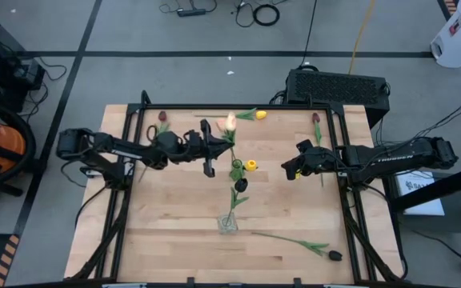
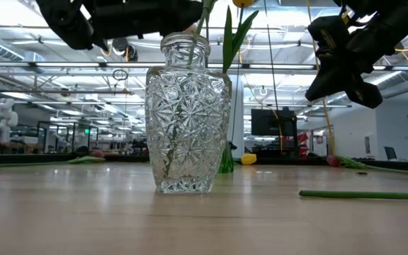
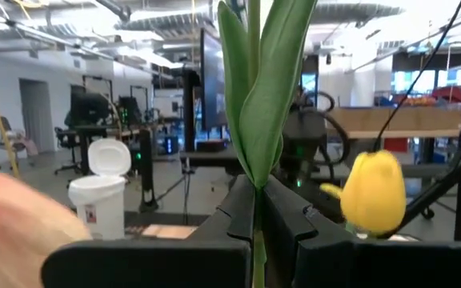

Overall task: Sort flowers into vase by color
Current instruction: Put the white flower into the green vase

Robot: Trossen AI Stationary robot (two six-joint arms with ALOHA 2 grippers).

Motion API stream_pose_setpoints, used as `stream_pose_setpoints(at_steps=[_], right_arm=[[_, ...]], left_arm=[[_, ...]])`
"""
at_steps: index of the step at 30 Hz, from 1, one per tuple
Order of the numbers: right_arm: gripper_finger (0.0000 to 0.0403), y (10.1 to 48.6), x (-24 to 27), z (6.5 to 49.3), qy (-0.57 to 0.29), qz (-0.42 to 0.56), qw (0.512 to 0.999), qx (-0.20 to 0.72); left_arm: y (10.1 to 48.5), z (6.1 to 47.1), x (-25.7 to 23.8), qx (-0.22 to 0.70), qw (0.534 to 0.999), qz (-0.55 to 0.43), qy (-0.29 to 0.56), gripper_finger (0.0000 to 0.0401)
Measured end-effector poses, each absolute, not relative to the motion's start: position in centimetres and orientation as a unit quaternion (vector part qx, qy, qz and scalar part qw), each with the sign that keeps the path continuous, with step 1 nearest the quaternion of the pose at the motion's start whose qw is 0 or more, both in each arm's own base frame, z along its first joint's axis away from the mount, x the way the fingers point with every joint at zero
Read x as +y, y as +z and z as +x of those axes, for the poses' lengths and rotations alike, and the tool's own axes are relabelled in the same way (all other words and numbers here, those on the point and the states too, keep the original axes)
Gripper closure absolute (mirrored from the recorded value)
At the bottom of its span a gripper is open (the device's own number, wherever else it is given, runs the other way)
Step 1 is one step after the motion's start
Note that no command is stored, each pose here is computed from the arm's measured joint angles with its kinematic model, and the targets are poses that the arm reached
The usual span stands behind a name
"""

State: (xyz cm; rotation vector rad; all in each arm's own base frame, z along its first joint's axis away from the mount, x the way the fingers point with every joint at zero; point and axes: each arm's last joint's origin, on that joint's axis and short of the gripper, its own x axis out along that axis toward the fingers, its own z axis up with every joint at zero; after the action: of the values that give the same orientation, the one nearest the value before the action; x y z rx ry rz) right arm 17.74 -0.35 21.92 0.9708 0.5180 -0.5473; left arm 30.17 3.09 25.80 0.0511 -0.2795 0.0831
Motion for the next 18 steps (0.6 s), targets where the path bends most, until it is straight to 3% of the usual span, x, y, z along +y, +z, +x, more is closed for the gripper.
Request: stream_pose_setpoints(at_steps=[11,18], right_arm=[[0.0385,21.9,-0.3,17.7,-0.257,0.461,0.814,0.242],[0.0385,22.0,-0.3,17.8,-0.255,0.461,0.816,0.240]], left_arm=[[27.1,29.8,3.0,-0.228,0.972,0.031,0.043,0.0390],[26.3,30.1,3.1,-0.186,0.981,0.028,0.044,0.0390]])
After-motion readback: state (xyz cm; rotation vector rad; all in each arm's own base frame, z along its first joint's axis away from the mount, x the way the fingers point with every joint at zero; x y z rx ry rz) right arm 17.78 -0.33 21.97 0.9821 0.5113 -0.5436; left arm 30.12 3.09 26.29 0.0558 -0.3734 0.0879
